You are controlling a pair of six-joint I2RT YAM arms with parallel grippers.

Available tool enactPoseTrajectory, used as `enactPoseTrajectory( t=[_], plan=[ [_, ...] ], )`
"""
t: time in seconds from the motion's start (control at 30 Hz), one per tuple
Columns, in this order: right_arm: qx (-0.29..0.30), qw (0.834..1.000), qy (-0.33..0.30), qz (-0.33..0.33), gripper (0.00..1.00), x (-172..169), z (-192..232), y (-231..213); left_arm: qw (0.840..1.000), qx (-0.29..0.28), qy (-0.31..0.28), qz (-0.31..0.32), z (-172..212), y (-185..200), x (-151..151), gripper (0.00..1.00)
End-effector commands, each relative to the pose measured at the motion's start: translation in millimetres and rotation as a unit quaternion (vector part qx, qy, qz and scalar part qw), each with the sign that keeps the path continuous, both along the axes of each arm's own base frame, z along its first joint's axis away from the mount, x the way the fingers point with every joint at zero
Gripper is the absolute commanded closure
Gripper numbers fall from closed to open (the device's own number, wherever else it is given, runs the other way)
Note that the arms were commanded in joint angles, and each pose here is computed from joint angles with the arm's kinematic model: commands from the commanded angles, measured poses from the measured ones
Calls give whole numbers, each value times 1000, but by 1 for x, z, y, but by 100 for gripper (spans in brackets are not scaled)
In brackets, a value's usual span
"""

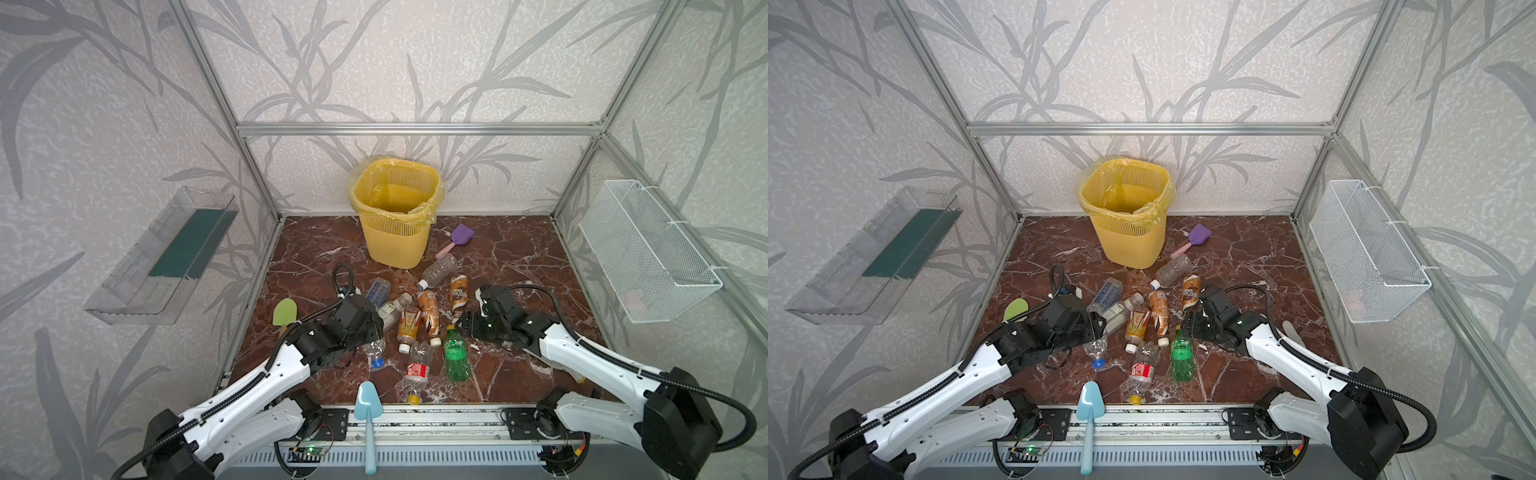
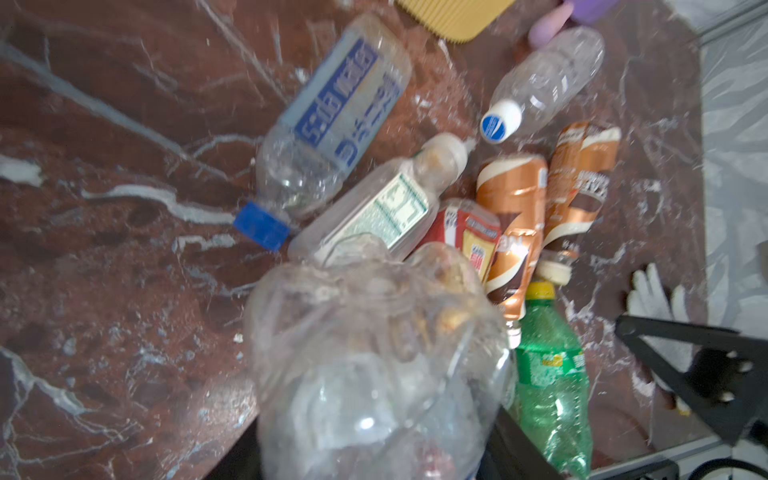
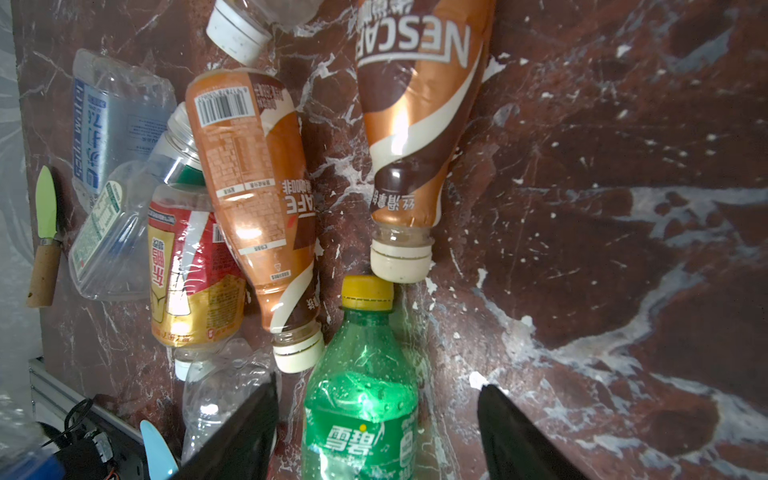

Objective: Throw the plastic bottles in the bin

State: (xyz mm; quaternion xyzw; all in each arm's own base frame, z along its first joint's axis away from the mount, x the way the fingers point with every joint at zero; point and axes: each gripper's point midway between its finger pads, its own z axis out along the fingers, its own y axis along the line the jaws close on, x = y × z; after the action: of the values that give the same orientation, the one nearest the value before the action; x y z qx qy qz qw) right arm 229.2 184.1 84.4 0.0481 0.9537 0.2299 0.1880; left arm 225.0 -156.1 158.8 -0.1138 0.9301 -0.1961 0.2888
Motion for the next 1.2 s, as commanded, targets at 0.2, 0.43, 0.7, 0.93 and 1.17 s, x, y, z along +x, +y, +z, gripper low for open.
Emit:
enactPoseTrajectory(
  t=[0.2,0.43,0.7,0.93,1.17],
  plan=[
    [12,1000,-19,-16,24,-2,17,-12,958,-48,-278,-47,293,-33,146,34],
    [5,999,-35,-33,23,-11,32,-31,958,3,-281,52,349,24,165,7],
    [6,1000,-14,-18,22,-14,21,-28,969,25,-213,119,234,88,93,7],
    [15,1000,-8,-21,23,-7,16,-21,993,4,-86,75,101,79,39,11],
    [34,999,14,-28,24,-12,6,-16,997,-24,-38,65,43,74,11,12]
  ],
)
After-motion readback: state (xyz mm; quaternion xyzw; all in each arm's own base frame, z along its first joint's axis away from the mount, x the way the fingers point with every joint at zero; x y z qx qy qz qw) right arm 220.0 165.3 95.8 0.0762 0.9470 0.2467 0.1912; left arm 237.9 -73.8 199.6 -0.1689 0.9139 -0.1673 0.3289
